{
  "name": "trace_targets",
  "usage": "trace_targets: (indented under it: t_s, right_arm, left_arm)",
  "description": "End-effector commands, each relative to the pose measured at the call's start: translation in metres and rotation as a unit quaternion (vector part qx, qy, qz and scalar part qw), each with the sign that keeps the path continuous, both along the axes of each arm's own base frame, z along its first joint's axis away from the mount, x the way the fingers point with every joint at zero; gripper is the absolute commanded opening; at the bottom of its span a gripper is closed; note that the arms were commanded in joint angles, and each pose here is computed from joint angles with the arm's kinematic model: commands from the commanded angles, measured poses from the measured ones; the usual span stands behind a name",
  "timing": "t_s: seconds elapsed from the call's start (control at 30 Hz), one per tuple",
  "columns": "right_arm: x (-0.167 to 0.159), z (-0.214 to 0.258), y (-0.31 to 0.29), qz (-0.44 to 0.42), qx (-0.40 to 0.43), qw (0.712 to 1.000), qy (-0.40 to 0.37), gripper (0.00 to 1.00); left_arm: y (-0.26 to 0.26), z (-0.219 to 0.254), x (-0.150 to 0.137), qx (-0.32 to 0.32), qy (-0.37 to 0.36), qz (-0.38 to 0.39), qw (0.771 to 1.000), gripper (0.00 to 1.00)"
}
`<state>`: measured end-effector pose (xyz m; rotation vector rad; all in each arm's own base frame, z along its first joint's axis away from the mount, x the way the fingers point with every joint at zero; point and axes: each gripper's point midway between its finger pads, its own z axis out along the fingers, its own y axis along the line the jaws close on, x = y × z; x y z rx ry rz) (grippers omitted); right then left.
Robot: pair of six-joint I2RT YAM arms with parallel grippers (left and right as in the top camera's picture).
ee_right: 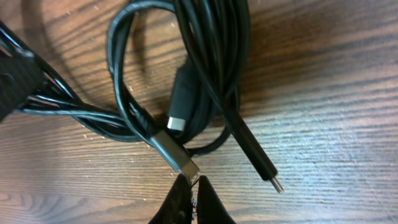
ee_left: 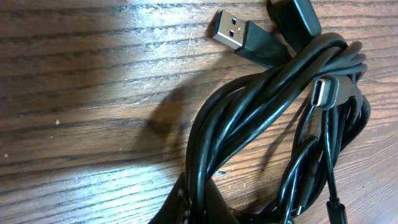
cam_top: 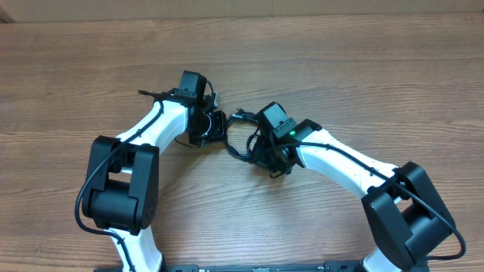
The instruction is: Untangle cables
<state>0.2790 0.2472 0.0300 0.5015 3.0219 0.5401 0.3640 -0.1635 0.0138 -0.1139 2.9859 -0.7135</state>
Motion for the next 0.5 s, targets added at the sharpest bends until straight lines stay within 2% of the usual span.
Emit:
trace_targets:
  t_s: [0.0, 0.47]
  right_arm:
    - [0.005, 0.003, -0.001, -0.005, -0.003, 1.0, -0.018, 0.04]
    - [-0.004, 0.0, -0.007, -0.003, -0.018, 1.0, 0.001, 0.04]
  left_arm:
    - [0.004, -0.006, 0.0, 0.02, -0.001, -0.002, 1.0, 0.04]
    - [0.004, -0.006, 0.0, 0.02, -0.001, -0.002, 1.0, 0.04]
